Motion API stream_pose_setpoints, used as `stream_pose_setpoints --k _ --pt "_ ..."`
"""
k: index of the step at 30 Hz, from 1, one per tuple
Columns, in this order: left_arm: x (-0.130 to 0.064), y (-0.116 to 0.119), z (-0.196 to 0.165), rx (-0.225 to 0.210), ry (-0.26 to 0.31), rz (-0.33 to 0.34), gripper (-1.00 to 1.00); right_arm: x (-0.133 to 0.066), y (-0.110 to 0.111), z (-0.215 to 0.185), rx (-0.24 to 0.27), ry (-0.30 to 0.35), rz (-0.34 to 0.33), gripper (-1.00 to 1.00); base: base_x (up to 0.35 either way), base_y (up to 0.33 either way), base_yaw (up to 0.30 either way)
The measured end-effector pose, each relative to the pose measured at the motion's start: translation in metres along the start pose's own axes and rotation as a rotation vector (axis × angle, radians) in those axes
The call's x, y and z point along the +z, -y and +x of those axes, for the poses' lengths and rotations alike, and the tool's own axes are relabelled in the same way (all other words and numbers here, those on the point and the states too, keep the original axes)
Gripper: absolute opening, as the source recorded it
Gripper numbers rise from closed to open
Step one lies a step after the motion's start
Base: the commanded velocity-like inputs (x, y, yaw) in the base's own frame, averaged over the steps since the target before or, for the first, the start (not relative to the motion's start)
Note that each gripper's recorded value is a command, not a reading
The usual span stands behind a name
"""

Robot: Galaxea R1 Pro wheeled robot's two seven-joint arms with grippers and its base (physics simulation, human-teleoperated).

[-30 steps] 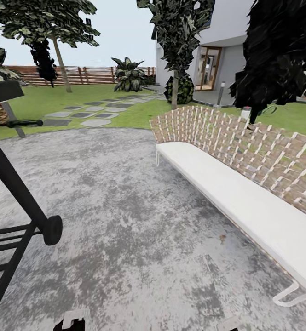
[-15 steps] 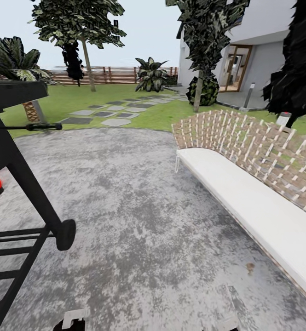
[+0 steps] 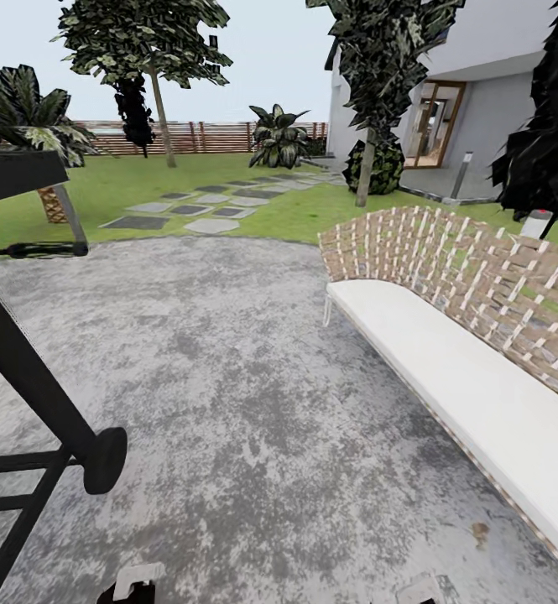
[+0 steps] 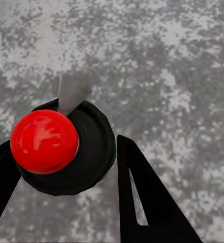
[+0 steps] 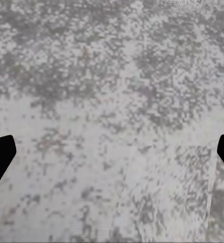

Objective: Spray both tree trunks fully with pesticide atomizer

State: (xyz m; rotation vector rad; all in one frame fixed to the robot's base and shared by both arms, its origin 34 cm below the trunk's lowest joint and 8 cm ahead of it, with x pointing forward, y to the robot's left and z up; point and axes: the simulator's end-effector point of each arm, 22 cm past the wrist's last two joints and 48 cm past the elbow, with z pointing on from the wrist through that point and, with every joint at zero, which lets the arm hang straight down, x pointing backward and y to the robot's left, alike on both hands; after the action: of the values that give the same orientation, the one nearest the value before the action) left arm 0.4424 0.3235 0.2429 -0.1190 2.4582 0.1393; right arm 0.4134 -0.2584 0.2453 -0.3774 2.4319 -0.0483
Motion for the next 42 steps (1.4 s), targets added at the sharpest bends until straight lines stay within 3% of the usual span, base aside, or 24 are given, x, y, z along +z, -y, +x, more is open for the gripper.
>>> stream_pose_setpoints --k 16,21,27,42 --pt "0.000 -0.002 0.001 -0.030 -0.001 -0.011 -1.00 0.000 0.011 0.000 0.009 0.003 0.020 1.00 0.339 0.000 0.000" --pt "0.000 -0.003 0.001 -0.031 -0.001 -0.012 -1.00 -0.003 0.039 0.007 0.097 -0.011 0.093 1.00 0.339 0.000 0.000" --pt "0.000 -0.003 0.001 -0.031 -0.001 -0.012 -1.00 -0.003 0.043 0.008 0.111 -0.012 0.102 1.00 0.340 0.000 0.016" --pt "0.000 -0.003 0.001 -0.031 0.000 -0.011 -1.00 -0.003 0.041 0.007 0.113 -0.010 0.101 1.00 0.339 0.000 0.240"
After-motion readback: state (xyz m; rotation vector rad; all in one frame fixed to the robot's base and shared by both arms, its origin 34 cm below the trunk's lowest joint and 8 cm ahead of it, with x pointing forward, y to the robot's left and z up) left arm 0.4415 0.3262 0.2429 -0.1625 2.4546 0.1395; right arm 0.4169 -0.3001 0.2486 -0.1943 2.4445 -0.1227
